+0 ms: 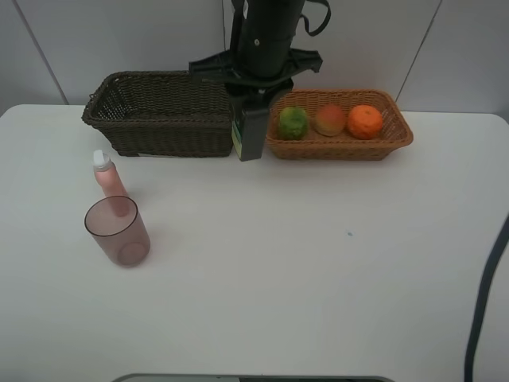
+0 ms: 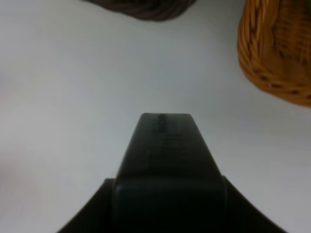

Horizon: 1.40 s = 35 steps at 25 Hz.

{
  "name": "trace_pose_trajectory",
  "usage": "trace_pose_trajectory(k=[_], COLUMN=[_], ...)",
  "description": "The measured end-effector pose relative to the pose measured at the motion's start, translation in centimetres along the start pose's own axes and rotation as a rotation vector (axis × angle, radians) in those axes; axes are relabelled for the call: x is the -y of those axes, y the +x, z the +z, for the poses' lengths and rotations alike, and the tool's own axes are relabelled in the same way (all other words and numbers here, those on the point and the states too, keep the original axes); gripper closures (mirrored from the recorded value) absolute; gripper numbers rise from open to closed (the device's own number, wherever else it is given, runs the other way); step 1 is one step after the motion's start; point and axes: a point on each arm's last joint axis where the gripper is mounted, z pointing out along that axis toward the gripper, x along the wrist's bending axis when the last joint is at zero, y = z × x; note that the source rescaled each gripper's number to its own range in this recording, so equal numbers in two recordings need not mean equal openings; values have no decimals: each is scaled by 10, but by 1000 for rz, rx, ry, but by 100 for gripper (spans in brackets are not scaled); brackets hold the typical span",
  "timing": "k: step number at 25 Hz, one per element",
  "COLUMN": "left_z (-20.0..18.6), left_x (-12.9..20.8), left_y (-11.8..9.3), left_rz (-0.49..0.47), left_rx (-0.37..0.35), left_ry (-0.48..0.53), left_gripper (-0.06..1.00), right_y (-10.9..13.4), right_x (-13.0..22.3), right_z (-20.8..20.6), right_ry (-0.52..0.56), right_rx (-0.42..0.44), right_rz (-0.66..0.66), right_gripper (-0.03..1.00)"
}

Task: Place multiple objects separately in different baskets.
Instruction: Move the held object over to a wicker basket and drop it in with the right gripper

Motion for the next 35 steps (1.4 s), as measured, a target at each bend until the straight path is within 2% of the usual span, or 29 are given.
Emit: trace_pose_trajectory(k=[6, 10, 15, 19, 25, 35], left_z=[0, 0, 0, 0, 0, 0], left_x=[0, 0, 0, 0, 0, 0], left_y=[0, 0, 0, 0, 0, 0], left_rz=[0, 0, 0, 0, 0, 0], left_rx=[0, 0, 0, 0, 0, 0], left_ry=[0, 0, 0, 0, 0, 0], left_gripper=[-5, -5, -5, -5, -5, -5], right_y=[8, 16, 25, 29, 27, 21], right_x=[-30, -49, -67, -77, -82, -80], right_z=[-28, -26, -18, 0, 38, 108], right_ry=[-143, -229, -389, -484, -491, -433], right_rx=[-49, -81, -124, -105, -92, -78], right_rz=[-44, -61, -104, -142, -153, -148], right_gripper=[95, 95, 95, 95, 95, 95])
